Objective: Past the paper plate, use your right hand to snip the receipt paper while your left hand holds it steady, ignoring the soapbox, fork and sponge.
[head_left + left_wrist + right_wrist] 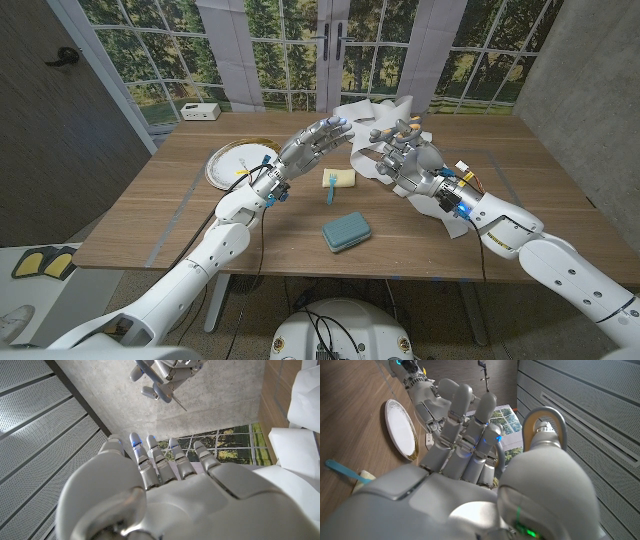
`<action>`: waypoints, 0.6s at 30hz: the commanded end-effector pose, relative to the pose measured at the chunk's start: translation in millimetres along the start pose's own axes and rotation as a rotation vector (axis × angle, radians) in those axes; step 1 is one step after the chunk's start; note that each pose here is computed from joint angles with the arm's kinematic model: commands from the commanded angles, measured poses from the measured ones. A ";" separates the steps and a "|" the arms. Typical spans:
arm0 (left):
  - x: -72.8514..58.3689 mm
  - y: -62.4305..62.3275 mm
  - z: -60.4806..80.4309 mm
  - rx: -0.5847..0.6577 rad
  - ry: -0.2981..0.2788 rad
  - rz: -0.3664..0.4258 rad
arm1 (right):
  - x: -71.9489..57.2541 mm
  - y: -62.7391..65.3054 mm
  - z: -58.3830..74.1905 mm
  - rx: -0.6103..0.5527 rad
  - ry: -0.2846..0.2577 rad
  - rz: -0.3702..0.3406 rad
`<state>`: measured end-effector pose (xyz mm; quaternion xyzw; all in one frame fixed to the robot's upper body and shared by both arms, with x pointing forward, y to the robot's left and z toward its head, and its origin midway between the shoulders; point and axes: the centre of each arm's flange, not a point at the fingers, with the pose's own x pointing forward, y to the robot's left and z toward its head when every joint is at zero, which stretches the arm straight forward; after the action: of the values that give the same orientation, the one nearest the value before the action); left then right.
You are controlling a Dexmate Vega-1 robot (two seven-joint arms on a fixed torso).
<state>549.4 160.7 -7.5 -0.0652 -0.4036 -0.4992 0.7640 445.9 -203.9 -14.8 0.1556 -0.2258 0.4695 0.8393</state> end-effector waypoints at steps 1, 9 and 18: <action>2.7 1.2 0.5 0.007 -0.001 0.004 | 1.0 0.8 2.0 -0.021 0.014 -0.012; 6.1 -2.6 -4.2 0.034 0.067 0.064 | 5.4 5.5 1.8 -0.051 0.040 0.017; 14.0 -7.4 -4.3 0.095 0.093 0.070 | 8.6 14.9 6.2 -0.076 0.044 0.057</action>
<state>549.7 153.3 -5.1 -0.0430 -0.3928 -0.4725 0.7878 442.5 -198.8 -9.1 0.1272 -0.2248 0.4732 0.8422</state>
